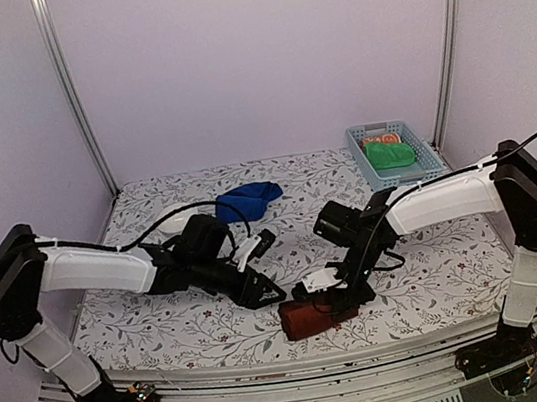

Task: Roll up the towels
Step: Roll the towel at the center of the board.

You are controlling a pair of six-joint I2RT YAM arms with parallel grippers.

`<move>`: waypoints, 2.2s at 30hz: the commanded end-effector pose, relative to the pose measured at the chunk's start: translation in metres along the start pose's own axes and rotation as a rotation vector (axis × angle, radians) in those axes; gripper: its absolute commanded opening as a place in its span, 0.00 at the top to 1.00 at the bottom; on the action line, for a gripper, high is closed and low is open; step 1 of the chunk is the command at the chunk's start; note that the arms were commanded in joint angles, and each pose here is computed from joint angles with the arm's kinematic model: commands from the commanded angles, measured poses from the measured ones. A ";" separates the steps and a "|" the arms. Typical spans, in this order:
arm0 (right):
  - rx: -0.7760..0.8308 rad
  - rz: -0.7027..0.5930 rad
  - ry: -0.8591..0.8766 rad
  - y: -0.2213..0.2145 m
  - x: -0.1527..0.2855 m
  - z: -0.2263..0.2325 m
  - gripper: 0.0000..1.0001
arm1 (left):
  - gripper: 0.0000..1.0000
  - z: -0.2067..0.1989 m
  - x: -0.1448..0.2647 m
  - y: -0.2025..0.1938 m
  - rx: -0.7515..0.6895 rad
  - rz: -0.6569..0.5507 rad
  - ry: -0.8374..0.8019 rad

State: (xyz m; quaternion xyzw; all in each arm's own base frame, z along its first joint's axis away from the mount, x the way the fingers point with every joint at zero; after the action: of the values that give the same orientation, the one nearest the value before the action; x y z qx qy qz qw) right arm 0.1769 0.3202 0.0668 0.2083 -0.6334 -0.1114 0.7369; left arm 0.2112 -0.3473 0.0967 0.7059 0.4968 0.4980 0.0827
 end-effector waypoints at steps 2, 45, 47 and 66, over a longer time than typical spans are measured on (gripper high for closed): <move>-0.279 0.090 0.352 -0.004 -0.004 0.020 0.89 | 0.45 -0.016 0.021 -0.011 -0.306 -0.123 0.353; -0.418 -0.316 0.093 -0.034 0.142 -0.063 0.40 | 0.87 -0.013 -0.096 -0.059 -0.550 0.419 0.293; -0.377 -0.332 -0.039 -0.035 0.152 -0.059 0.41 | 0.88 -0.013 -0.096 -0.053 -0.488 0.429 0.254; 0.030 -0.085 -0.539 -0.022 0.090 -0.026 0.44 | 1.00 0.012 -0.092 -0.007 -0.109 0.369 0.050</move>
State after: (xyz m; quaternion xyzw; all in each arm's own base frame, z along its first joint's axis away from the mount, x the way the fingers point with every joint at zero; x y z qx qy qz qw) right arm 0.1961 0.2458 0.1327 0.2152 -0.7359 -0.2048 0.6085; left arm 0.2286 -0.4303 0.0601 0.7247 0.3523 0.5860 0.0854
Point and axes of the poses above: each gripper's point midway between its finger pads, its own x axis back along the fingers, its own z axis along the line the jaws close on, y = z × x, the point moved 3 cm from there along x, back along the fingers, and after that the axes turned 5 degrees about -x, right-handed, at the moved point
